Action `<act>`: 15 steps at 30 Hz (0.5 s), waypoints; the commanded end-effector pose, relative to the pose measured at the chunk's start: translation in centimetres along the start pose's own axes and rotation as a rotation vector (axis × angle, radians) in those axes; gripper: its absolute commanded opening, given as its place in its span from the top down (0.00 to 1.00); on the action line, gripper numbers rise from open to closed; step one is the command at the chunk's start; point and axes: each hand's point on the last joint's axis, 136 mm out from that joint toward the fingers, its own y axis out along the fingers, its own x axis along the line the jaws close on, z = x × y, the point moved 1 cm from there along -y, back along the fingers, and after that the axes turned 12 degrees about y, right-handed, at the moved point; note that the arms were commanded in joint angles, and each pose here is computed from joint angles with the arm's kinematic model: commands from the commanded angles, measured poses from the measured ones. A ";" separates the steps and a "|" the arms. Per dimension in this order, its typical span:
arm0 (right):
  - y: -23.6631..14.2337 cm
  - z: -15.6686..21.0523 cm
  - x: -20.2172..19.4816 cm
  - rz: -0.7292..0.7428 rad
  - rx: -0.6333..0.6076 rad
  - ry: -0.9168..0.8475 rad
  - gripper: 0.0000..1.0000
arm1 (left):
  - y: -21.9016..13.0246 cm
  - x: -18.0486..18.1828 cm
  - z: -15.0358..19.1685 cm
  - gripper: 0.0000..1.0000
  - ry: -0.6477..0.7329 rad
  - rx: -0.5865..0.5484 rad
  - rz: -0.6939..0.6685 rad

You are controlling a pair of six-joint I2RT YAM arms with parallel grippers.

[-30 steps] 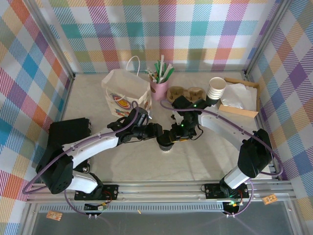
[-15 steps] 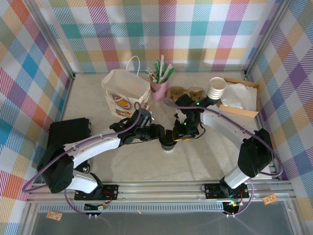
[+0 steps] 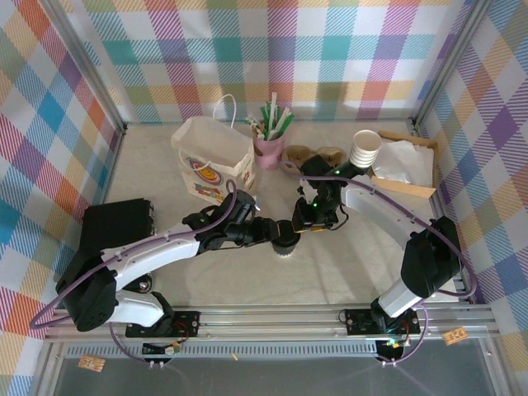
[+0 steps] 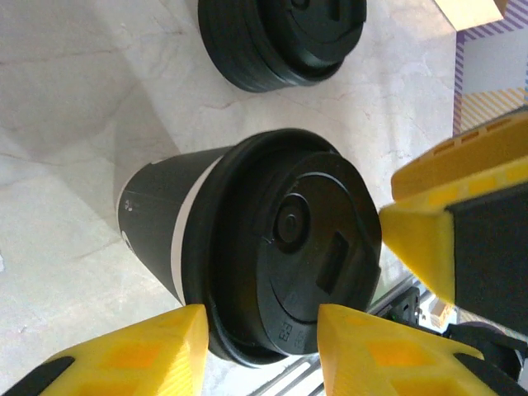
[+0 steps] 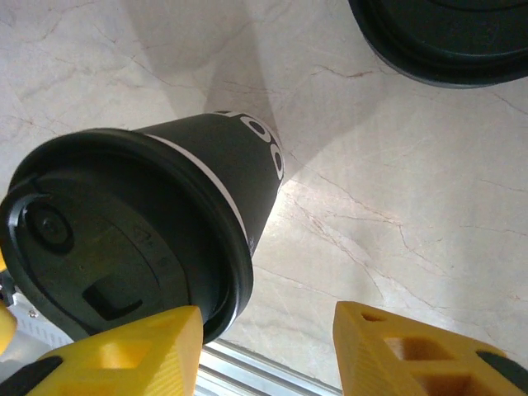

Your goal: Pack the takeout coffee

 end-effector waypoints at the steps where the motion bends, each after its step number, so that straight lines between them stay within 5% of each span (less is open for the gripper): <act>1: -0.1 -0.8 0.8 -0.023 -0.025 -0.027 0.53 | -0.6 -0.8 1.8 0.60 -0.006 0.053 0.033; 15: -0.1 0.1 -0.3 -0.033 -0.034 -0.013 0.57 | -1.3 0.8 1.0 0.60 -0.010 -0.005 -0.066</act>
